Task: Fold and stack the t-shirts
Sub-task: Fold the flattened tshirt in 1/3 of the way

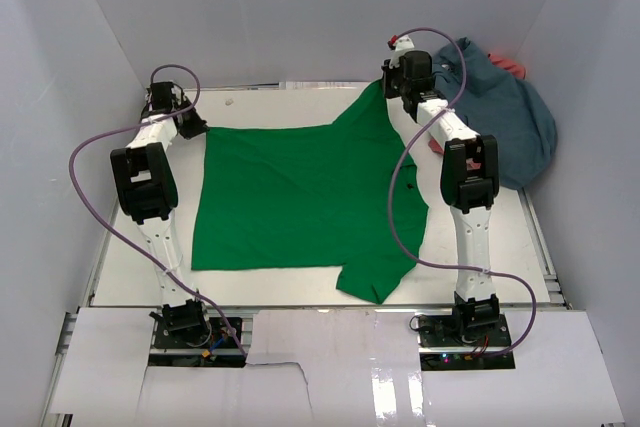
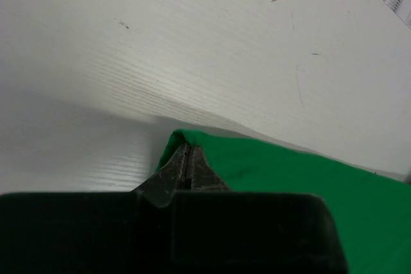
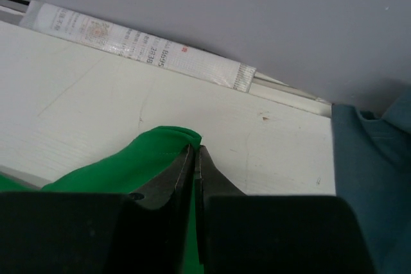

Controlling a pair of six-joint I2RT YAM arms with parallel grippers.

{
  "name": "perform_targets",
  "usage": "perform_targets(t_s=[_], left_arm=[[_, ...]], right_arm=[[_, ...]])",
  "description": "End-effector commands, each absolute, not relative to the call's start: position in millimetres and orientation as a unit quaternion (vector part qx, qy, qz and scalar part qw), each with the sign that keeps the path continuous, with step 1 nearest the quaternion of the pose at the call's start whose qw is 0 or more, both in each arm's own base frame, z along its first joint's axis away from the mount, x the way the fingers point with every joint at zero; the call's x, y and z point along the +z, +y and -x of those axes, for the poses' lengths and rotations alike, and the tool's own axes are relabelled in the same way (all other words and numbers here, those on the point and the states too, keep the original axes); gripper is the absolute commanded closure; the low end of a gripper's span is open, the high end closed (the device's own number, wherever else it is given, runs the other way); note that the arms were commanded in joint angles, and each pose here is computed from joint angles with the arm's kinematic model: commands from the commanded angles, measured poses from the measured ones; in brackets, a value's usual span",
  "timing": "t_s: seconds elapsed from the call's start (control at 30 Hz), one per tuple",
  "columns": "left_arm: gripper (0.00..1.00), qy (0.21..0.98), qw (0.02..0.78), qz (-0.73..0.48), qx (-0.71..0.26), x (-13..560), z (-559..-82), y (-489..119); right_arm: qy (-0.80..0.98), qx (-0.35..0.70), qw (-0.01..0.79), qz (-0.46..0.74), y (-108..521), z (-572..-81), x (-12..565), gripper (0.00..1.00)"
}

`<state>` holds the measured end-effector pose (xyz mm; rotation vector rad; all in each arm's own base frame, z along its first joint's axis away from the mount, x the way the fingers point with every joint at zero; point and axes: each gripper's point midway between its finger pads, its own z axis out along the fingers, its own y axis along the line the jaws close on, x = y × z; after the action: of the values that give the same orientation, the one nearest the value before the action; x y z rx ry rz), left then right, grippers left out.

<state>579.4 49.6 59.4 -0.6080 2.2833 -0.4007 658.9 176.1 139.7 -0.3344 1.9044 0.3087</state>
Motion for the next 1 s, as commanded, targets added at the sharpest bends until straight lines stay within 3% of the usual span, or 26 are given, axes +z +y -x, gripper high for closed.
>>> perform_targets(t_s=[0.0,0.97], left_arm=[[1.00,0.879,0.390,0.210,-0.174,81.0,-591.8,43.4],[1.00,0.881,0.389,0.201,-0.180,88.1,-583.4,37.6]], right_arm=[[0.755,0.129,0.626,0.147,173.4,-661.8,213.2,0.92],[0.764,0.145,0.607,0.166,174.5,-627.4,213.5,0.92]])
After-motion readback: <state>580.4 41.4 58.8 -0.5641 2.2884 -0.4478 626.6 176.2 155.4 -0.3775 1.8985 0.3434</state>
